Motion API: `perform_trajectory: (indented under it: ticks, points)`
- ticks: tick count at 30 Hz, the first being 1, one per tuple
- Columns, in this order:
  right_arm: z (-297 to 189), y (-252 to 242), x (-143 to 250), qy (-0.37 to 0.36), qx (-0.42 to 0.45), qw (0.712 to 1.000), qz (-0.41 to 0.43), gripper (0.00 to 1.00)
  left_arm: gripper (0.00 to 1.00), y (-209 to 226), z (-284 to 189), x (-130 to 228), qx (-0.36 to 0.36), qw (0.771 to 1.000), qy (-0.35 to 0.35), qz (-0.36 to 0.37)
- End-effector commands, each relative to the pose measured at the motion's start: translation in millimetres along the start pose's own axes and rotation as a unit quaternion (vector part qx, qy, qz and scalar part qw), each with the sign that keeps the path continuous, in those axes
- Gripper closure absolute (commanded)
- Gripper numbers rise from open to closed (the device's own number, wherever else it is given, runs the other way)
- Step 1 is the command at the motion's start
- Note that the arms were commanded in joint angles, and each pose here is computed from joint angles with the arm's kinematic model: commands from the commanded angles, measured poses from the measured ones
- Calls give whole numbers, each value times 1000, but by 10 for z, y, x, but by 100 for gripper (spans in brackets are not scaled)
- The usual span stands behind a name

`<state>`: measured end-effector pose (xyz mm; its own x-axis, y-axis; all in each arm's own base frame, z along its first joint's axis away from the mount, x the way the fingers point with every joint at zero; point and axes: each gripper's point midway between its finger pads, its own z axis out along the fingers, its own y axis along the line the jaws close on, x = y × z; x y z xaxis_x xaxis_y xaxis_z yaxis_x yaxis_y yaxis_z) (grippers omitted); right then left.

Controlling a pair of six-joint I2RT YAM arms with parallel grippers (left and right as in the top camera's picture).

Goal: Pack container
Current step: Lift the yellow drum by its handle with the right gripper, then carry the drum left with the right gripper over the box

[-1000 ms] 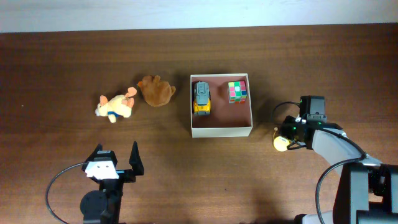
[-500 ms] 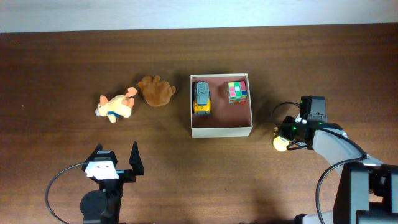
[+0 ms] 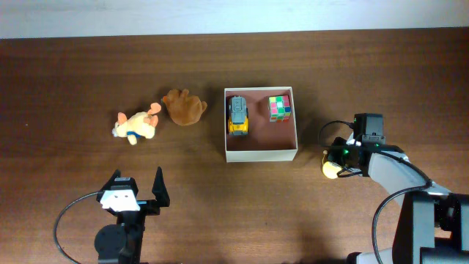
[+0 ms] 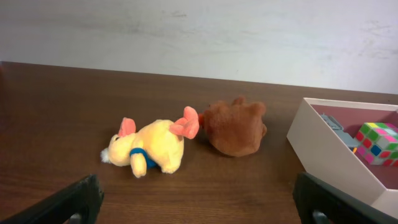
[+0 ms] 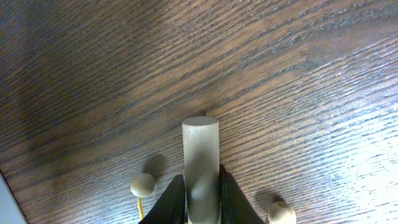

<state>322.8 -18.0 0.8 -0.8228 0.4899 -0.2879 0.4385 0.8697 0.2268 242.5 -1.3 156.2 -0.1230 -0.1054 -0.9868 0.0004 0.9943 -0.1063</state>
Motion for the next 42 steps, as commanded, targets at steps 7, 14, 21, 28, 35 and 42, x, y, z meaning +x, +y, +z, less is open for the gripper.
perform_trajectory:
  ticks: [7, 14, 21, 28, 35, 42]
  points:
    - [94, -153, 208, 32, 32, 999, 0, 85, 1, -8, -1, 5, 3, 1000, -1, 8]
    - [63, -388, 218, 28, 96, 995, -21, 86, 0, -8, -1, 5, 3, 1000, -1, 8]
    - [63, -388, 213, 27, 96, 995, -21, 90, 0, -8, -1, 5, 4, 1000, -1, 8]
    - [12, -276, 64, 17, 80, 996, -21, 90, 0, -8, -1, 5, 3, 1000, -1, 8]
    - [-147, -11, -181, 15, 39, 998, -36, 91, 0, -8, -1, 5, 3, 1000, -1, 8]
    - [-429, 493, -383, 27, -67, 992, -102, 91, 0, -8, -1, 5, 3, 1000, -1, 8]
